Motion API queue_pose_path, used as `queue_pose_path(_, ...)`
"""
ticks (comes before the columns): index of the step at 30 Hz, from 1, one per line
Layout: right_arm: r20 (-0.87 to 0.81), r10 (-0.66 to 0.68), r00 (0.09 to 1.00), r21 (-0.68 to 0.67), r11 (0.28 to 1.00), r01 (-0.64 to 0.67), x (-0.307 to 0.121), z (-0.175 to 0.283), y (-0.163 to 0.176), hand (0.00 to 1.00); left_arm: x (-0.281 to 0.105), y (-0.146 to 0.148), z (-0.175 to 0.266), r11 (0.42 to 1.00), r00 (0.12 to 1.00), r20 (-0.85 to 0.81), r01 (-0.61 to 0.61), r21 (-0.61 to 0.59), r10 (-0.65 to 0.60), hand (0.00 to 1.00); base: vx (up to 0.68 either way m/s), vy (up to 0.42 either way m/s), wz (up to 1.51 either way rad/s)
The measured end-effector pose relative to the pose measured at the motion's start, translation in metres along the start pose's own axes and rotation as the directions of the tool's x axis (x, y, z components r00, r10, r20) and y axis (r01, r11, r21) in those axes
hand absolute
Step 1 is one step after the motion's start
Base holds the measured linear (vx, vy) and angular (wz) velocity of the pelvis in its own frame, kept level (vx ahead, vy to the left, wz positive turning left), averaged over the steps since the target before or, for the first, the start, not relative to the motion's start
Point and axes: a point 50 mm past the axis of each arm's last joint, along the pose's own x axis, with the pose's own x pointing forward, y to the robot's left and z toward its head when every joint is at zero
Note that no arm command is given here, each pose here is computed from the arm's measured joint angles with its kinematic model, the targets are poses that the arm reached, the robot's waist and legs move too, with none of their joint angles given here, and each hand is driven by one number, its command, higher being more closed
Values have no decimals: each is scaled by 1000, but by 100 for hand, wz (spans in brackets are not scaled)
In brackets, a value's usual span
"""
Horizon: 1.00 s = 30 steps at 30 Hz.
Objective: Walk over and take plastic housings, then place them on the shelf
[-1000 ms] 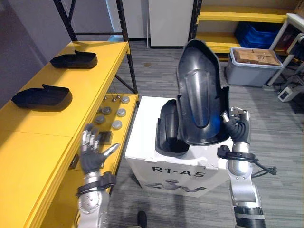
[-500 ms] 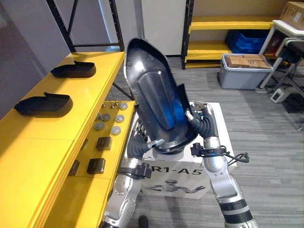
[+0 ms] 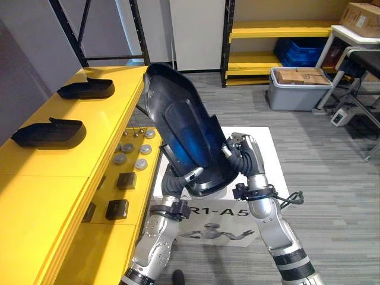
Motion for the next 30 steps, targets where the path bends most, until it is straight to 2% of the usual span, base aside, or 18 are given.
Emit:
queue_pose_path(5, 23, 72, 997, 51, 996, -73, -15, 2, 12, 0, 1, 15, 3, 998, 998, -2, -57, 38, 57, 100, -15, 2, 3)
queue_pose_path(10, -18, 107, 994, 98, 990, -104, -22, -7, 10, 0, 1, 17, 6, 988, 999, 14, -50, 144, 49, 100, -25, 5, 4)
queue_pose_path(15, -26, 88, 996, 254, 964, -79, -23, -8, -10, 0, 1, 8, 14, 962, 997, 71, -12, 274, -8, 100, 0, 0, 0)
queue_pose_path(19, 60, -149, 987, 352, 928, 119, -15, 5, -68, 0, -6, 13, 14, 951, 996, 83, -34, 307, 9, 100, 0, 0, -1)
queue_pose_path(20, 77, -223, 972, 353, 918, 182, -15, 6, -88, 0, -11, 22, 13, 949, 996, 76, -63, 310, 41, 100, 0, 0, -6)
queue_pose_path(24, 105, -359, 927, 310, 898, 313, -22, 3, -131, 0, -25, 45, 12, 934, 986, 70, -163, 318, 148, 100, 0, 0, -12)
queue_pose_path(27, 58, -452, 890, 257, 868, 424, -35, -8, -156, 0, -32, 54, 13, 920, 979, 78, -205, 335, 190, 100, -1, 0, -2)
queue_pose_path(29, -22, -490, 872, 204, 851, 483, -48, -26, -165, 0, -37, 58, 13, 915, 973, 80, -230, 333, 216, 100, 0, 0, 0)
queue_pose_path(30, -131, -511, 850, 148, 837, 526, -64, -48, -169, 0, -40, 61, 13, 909, 970, 81, -243, 339, 230, 100, 0, 0, 0)
